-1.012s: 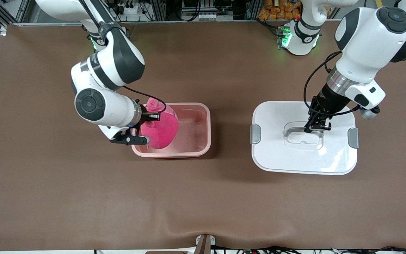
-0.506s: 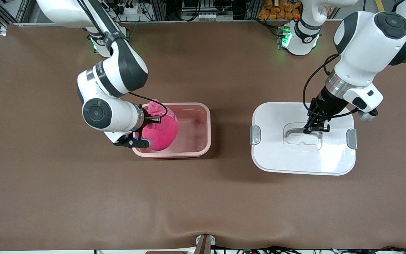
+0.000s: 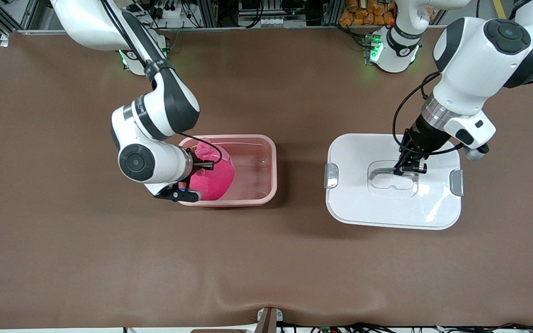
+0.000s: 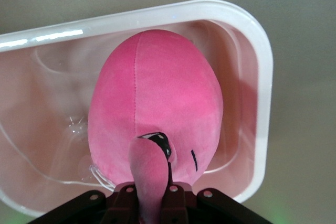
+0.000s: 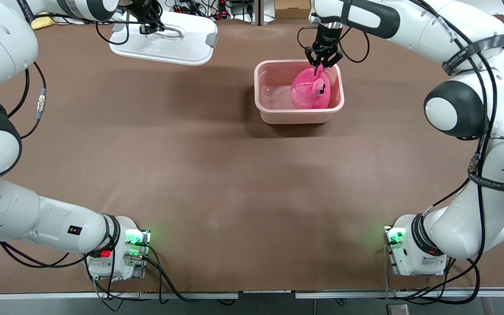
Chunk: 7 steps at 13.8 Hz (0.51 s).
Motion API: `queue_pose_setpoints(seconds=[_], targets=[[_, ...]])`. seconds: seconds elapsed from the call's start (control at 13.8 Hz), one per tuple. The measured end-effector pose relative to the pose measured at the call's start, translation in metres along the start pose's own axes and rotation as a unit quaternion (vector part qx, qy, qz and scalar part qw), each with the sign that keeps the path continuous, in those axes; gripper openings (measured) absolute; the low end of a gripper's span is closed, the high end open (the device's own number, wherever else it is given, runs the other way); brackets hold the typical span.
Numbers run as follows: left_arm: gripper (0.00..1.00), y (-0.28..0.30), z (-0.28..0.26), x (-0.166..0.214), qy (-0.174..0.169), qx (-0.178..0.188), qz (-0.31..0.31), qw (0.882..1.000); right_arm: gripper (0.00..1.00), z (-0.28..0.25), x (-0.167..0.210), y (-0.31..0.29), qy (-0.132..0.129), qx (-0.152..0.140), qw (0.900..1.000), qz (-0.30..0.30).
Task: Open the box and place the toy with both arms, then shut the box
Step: 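Lower the toy into the box and open the right gripper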
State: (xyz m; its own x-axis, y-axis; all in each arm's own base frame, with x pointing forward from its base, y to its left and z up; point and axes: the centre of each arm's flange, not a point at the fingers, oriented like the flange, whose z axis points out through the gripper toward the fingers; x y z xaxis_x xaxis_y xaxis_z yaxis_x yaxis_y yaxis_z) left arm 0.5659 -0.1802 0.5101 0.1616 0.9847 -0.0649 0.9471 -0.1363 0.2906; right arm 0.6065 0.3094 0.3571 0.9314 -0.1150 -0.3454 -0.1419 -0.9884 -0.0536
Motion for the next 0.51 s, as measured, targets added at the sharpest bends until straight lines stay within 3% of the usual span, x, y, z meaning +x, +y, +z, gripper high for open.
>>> queue_pose_setpoints(seconds=[0.51], targets=[[0.07, -0.001, 0.003, -0.013, -0.004, 0.001, 0.01, 1.0, 0.12, 0.029, -0.003, -0.035, 0.022, 0.0, 0.999, 0.039]])
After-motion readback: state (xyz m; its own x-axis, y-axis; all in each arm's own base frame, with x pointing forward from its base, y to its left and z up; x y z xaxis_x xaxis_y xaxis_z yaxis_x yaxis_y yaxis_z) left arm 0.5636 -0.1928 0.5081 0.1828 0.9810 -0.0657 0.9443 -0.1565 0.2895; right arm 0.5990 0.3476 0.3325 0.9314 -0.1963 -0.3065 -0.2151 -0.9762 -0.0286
